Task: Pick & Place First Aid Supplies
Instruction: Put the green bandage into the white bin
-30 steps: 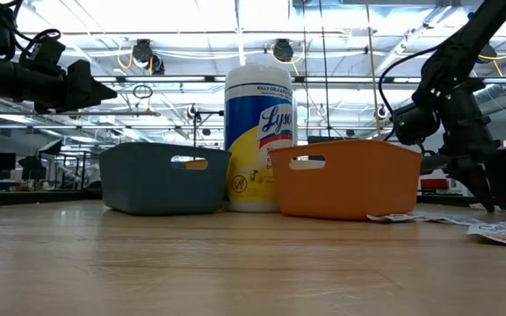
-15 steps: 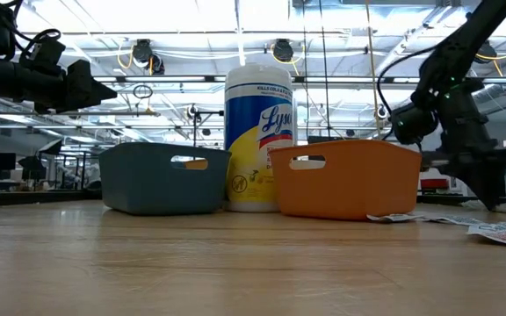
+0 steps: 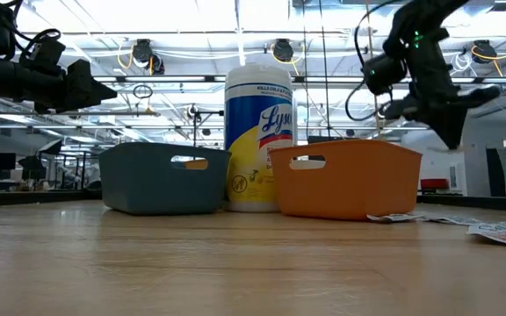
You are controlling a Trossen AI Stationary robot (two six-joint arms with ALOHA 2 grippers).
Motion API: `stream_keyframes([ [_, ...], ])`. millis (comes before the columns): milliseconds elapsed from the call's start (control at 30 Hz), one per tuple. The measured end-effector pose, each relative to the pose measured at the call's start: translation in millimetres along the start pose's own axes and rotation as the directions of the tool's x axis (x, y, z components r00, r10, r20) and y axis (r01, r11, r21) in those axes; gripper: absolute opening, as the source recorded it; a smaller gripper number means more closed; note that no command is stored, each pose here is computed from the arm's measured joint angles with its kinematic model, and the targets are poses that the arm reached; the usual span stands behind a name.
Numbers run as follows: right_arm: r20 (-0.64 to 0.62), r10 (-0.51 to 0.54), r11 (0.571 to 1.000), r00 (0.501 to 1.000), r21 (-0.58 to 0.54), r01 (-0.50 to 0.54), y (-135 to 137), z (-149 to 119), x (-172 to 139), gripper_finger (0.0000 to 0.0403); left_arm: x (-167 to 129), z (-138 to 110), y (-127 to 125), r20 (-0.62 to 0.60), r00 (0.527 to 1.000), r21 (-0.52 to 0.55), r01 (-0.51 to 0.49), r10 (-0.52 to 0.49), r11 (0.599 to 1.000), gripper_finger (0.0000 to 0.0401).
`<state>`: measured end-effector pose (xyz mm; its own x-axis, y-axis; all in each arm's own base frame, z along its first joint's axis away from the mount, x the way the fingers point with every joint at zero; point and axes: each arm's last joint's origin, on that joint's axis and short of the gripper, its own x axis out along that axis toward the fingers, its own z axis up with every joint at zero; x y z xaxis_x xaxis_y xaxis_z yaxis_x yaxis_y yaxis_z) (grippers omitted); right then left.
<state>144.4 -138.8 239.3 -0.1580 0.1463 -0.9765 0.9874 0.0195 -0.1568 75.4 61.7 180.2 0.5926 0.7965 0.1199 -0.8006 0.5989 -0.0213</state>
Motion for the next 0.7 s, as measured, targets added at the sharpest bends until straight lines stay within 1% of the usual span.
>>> stream_keyframes([
  [100, 0.001, -0.033, 0.998, 0.999, -0.046, 0.033, 4, 0, -14, 0.0, 0, 0, 0, 0.0, 1.0, 0.0, 0.0, 0.0, 1.0, 0.0308],
  [200, 0.003, -0.05, 0.99, 0.999, -0.13, 0.05, 23, 8, -26, 0.0, 0, 0, 0, 0.0, 1.0, 0.0, 0.0, 0.0, 1.0, 0.0308],
  [367, 0.033, -0.022, 0.965, 0.999, -0.259, 0.03, 59, 27, -47, 0.0, 0, 0, 0, 0.0, 1.0, 0.0, 0.0, 0.0, 1.0, 0.0308],
  [567, 0.047, -0.004, 0.936, 0.999, -0.353, 0.02, 97, 53, -65, 0.0, 0, 0, 0, 0.0, 1.0, 0.0, 0.0, 0.0, 1.0, 0.0308],
  [700, 0.066, 0.019, 0.92, 0.998, -0.391, 0.008, 118, 70, -71, 0.0, 0, 0, 0, 0.0, 1.0, 0.0, 0.0, 0.0, 1.0, 0.0308],
])
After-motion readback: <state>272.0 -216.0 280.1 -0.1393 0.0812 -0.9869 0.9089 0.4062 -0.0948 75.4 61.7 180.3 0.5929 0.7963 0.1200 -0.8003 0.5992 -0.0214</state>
